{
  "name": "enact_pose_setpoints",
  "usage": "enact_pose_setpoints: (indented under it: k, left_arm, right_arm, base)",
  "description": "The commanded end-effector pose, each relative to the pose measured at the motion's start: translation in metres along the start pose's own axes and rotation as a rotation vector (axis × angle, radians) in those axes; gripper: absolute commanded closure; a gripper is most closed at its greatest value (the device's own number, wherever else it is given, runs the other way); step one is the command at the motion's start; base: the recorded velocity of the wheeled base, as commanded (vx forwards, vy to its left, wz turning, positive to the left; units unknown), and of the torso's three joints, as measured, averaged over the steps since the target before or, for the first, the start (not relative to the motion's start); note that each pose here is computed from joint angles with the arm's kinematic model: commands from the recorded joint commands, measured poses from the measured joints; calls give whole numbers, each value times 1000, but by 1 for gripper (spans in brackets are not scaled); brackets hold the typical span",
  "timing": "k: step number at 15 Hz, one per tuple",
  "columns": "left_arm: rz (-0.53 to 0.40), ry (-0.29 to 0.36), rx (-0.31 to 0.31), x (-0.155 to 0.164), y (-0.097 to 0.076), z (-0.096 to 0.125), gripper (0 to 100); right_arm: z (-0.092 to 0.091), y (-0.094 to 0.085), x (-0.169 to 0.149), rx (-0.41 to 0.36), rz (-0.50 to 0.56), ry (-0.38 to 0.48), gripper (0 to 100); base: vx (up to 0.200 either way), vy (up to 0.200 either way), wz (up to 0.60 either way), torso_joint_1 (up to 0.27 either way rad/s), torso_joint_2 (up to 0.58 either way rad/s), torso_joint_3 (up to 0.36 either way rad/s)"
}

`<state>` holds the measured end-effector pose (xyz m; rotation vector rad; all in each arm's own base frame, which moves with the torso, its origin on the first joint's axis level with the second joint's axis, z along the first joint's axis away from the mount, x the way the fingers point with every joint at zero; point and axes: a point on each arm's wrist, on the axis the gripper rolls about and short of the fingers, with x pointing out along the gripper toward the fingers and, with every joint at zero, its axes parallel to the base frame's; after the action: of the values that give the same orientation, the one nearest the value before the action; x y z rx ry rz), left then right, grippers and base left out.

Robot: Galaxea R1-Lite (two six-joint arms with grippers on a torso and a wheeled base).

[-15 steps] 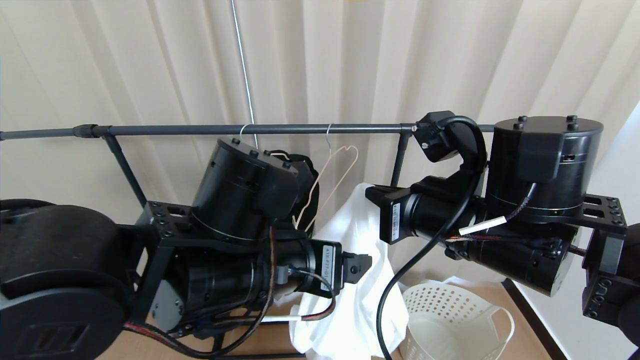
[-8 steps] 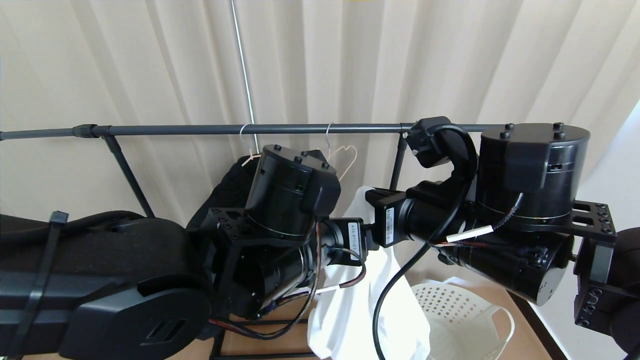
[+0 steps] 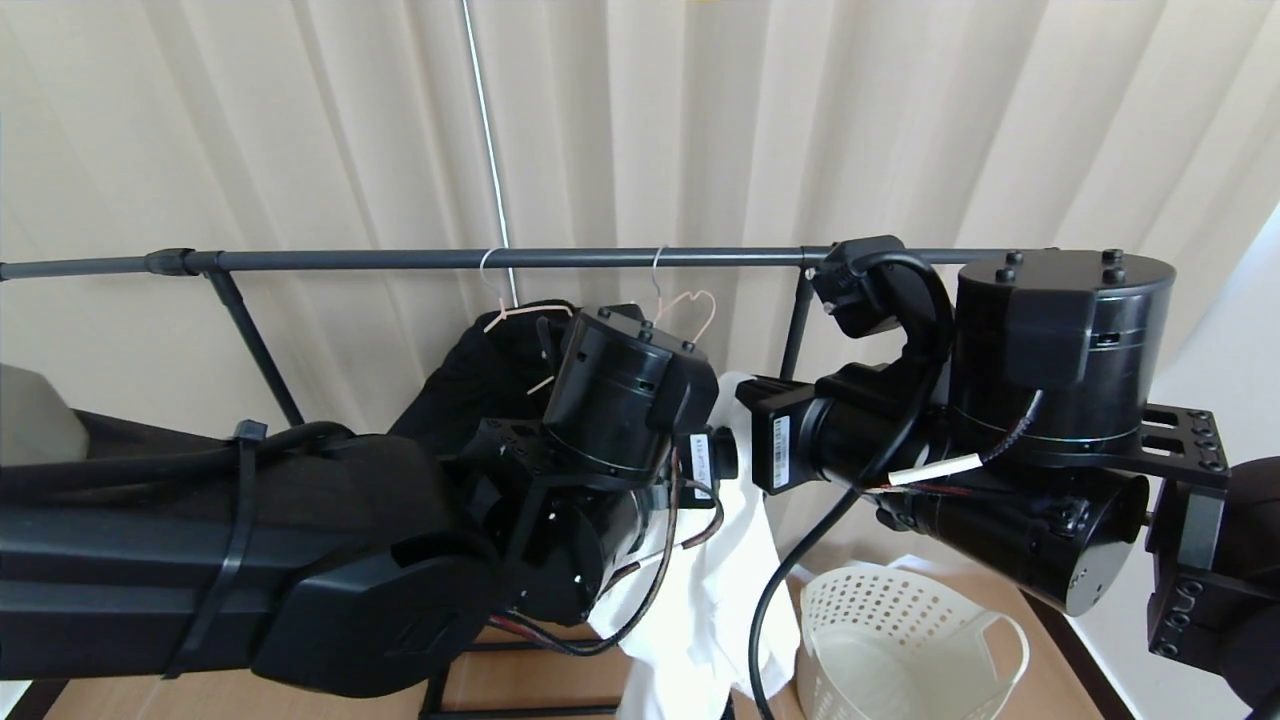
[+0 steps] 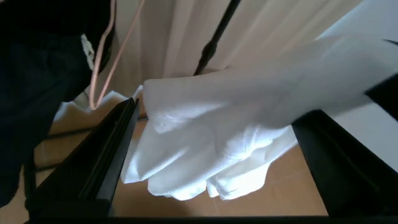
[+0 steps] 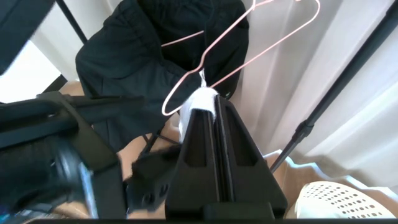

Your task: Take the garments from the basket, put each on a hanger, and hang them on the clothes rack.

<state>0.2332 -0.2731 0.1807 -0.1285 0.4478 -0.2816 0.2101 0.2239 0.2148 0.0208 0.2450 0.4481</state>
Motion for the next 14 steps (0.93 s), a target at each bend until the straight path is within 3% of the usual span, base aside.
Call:
enact_pose_setpoints:
  k: [1,6,14]
  left_arm:
    - [19,7,14,3,2,-3,0]
    - [112,-24,43,9,16,3,0]
    - [156,42,99,12,28,-19,0]
  right_arm:
    - [1,0,-1,2,-1,-6,100]
    - [1,-1,-1,-5,-5,-3,100]
    - [0,-1,-1,-5,-11,-3,100]
  base:
    - [0,0,0,0,0,0]
    - [0,0,0,0,0,0]
    - [0,0,0,0,0,0]
